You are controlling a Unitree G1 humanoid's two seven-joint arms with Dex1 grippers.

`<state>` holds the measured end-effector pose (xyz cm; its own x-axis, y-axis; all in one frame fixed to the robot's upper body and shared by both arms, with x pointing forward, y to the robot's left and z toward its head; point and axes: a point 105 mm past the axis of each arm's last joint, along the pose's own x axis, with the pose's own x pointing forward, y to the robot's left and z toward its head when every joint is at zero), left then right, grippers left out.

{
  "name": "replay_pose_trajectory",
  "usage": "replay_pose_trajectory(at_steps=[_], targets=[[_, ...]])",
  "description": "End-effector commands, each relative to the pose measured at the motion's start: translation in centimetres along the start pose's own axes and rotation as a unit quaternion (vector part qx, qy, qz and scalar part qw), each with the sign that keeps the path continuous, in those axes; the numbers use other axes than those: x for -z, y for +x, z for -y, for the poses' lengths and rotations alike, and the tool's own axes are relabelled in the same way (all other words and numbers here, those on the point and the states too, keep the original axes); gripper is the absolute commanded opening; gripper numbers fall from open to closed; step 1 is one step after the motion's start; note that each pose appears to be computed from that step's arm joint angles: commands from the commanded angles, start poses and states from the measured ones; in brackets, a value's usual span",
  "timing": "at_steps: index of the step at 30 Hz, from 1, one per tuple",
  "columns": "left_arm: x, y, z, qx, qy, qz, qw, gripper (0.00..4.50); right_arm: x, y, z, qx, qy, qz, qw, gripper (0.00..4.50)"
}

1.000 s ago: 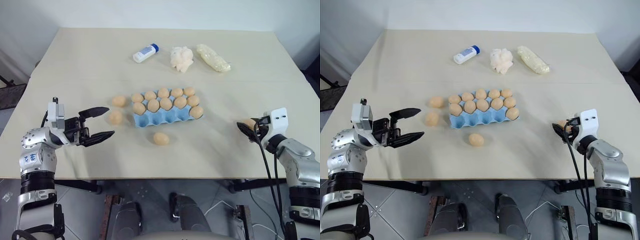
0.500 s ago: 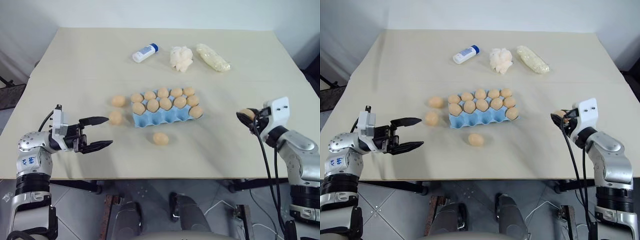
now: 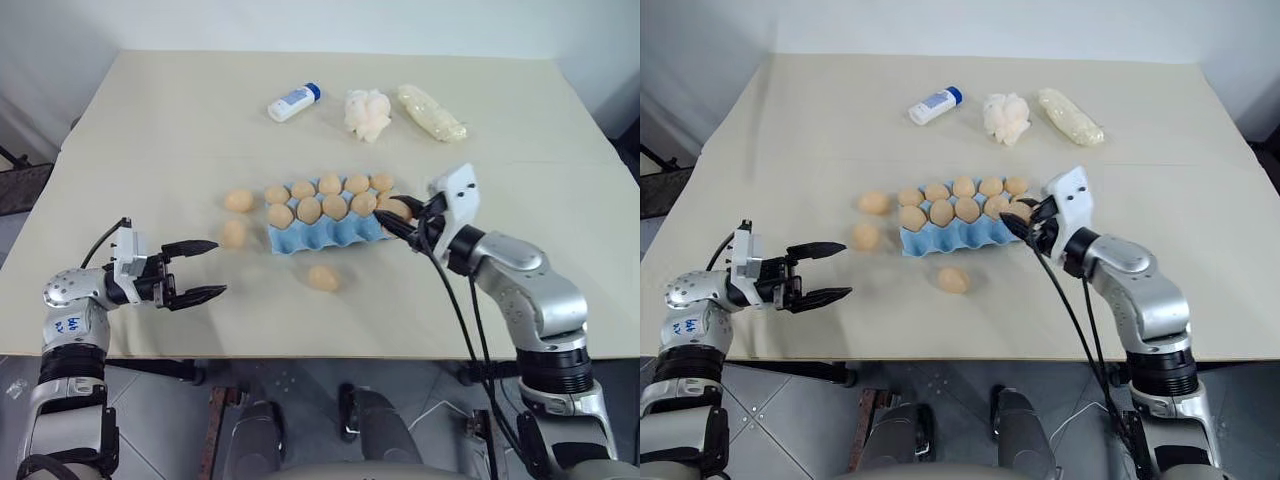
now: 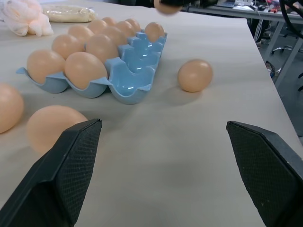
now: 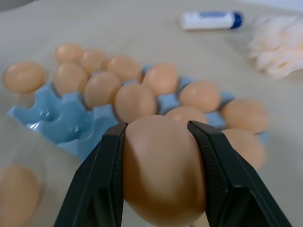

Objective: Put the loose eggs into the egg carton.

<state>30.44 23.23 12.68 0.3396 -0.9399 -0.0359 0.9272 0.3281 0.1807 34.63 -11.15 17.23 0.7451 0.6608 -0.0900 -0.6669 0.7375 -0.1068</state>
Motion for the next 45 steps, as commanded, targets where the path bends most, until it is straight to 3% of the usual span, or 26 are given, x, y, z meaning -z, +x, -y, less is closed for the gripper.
replay_pose_trajectory(at_steps=[1, 14, 21, 23, 31, 40, 45], targets=[[-0.7, 0.1, 0.2, 0.017, 0.017, 0.016, 1.0, 4.5, -1.1, 1.0, -0.8, -0.018, -0.018, 0.021, 0.999, 1.65], [-0.9, 0.3, 0.3, 0.011, 0.02, 0.028, 0.999, 4.5, -0.5, 4.8, -1.4, -0.036, -0.035, 0.014, 0.999, 1.65], [-1.3, 0.5, 0.3, 0.012, 0.027, 0.03, 0.999, 4.5, -0.7, 4.4, -1.1, -0.032, -0.05, 0.009, 0.998, 4.07], [-1.4, 0.5, 0.3, 0.012, 0.028, 0.031, 0.999, 4.5, -1.1, 4.0, -0.8, -0.025, -0.056, 0.011, 0.998, 4.42], [-1.6, 0.9, 0.2, 0.017, 0.028, 0.034, 0.999, 4.5, -2.3, 1.7, -0.2, -0.024, -0.072, 0.015, 0.997, 4.42], [-1.8, 1.1, 0.1, 0.012, 0.028, 0.043, 0.999, 4.5, -2.7, -4.7, -1.3, -0.123, -0.061, 0.016, 0.99, 4.42], [-1.9, 0.3, 0.0, -0.005, 0.03, 0.044, 0.999, 4.5, -0.5, -9.8, -1.9, -0.197, -0.03, -0.008, 0.98, 4.42]])
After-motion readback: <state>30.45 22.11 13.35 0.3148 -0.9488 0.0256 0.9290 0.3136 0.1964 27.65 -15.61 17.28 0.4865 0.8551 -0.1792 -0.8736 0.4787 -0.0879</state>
